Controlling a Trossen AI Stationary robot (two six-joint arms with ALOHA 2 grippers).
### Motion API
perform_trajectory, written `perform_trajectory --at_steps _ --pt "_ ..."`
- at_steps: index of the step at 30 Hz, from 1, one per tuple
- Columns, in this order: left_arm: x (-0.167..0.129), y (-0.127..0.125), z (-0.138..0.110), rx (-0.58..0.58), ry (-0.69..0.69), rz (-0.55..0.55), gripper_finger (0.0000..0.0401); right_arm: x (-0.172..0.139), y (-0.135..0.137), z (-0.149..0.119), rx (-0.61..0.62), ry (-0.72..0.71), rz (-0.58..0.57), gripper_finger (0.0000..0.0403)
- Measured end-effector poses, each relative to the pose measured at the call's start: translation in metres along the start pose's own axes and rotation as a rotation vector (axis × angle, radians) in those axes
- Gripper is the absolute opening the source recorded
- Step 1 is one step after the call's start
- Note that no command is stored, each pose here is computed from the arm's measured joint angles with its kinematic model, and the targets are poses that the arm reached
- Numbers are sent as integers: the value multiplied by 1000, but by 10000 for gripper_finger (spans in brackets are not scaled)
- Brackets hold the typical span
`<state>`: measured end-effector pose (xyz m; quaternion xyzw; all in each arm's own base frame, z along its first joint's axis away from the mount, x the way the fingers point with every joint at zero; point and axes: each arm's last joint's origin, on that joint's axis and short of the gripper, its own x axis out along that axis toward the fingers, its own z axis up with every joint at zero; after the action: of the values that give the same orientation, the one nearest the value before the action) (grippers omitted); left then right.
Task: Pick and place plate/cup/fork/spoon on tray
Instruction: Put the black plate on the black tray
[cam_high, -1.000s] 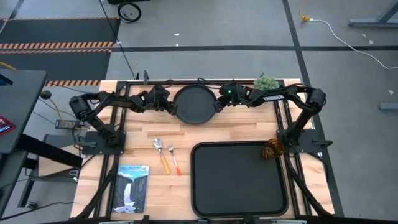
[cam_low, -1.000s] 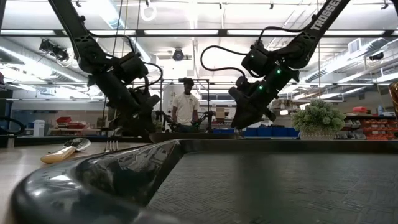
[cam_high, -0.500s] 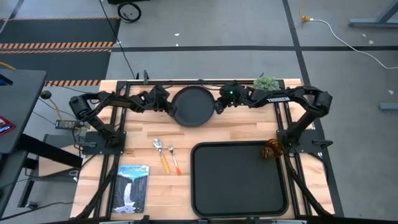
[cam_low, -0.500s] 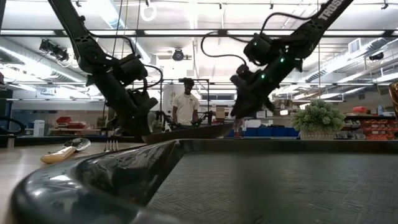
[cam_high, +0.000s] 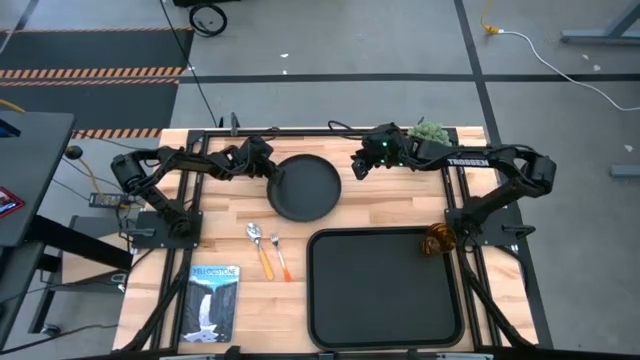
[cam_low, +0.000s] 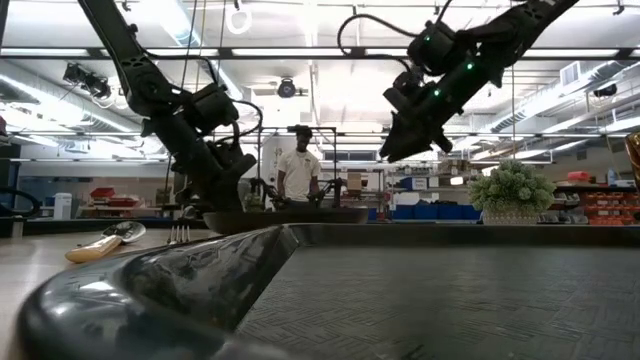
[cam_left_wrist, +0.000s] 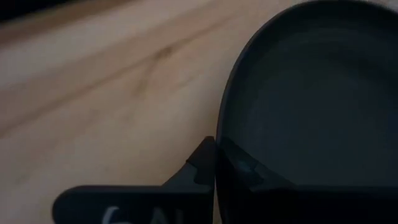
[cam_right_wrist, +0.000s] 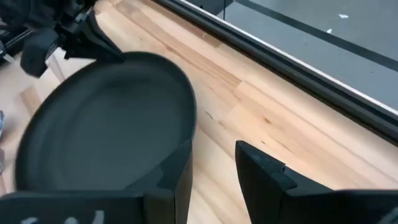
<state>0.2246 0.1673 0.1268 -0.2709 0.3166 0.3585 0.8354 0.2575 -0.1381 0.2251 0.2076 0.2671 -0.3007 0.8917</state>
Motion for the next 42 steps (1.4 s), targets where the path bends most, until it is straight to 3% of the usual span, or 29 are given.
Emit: perform_trajectory --at_steps 19,26,35,42 --pt "-19 -44 70 168 25 -179 11 -57 0 9 -26 -40 24 128" --pt "-32 -99 61 257 45 -294 11 -73 1 14 -54 -90 70 128" --pt "-40 -187 28 327 58 -365 11 -84 0 7 -76 -36 73 128" --pt "-30 -258 2 375 91 -394 11 -103 6 6 -95 -48 178 128"
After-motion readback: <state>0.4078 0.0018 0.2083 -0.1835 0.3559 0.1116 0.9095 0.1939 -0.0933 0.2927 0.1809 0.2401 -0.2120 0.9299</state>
